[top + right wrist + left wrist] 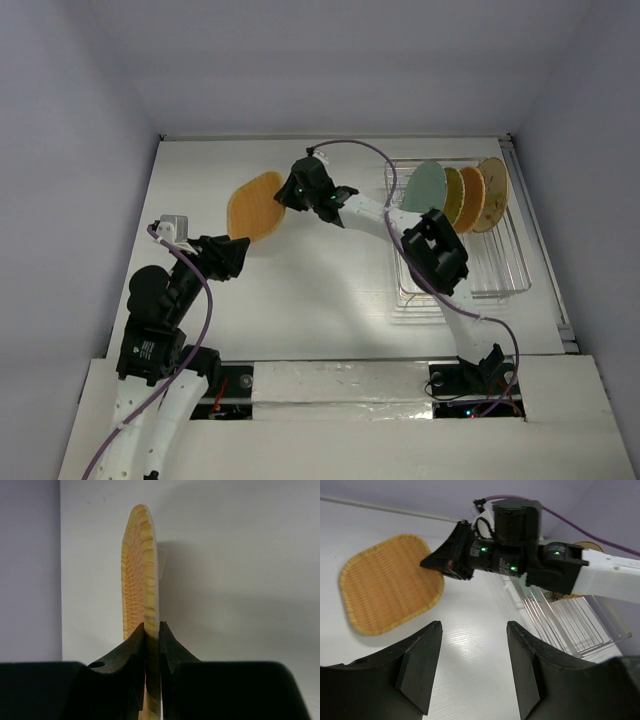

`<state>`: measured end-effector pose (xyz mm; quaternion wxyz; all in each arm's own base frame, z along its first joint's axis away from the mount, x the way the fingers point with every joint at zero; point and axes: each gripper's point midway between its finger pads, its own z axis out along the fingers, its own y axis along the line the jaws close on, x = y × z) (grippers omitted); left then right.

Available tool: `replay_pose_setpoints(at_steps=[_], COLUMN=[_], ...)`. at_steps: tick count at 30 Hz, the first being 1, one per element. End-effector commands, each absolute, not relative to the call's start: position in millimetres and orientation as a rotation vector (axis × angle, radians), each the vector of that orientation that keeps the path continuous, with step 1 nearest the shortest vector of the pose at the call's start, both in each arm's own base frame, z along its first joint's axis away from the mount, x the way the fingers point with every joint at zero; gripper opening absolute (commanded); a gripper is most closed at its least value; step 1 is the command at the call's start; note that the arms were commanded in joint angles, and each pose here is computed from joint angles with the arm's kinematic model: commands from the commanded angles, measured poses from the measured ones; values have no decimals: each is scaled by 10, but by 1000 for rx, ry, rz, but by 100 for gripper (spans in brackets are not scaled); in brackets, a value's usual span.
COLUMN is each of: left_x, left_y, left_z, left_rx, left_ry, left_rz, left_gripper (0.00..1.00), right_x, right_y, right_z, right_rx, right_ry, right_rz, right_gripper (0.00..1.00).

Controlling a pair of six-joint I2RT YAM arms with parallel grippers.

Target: Unload the plates from the dish rack

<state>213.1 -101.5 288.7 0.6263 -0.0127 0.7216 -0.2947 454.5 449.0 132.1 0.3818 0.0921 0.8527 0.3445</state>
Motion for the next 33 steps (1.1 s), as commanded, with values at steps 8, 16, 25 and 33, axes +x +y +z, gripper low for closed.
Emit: replay_pose_setpoints(at_steps=[8,16,25,33], left_x=[2124,2128,2130,2142], left_y=[-1024,-1033,-1034,-1026], left_z=[2989,2979,2976,2974], left_rx=[-19,-16,-18,-23], left_ry=[1613,1617,1619,1620], left_rz=[-684,-687,-689,-684], left_gripper=[52,52,51,21], right_x=[4437,4392,4441,3967], right_y=[5127,4906,3493,1373], right_z=[1409,1691,2634,2834], right_rx=[276,192,110,233], right_ry=[2167,2135,1963,1933], right_rz=[1103,994,617,129], right_gripper=[66,94,22,0])
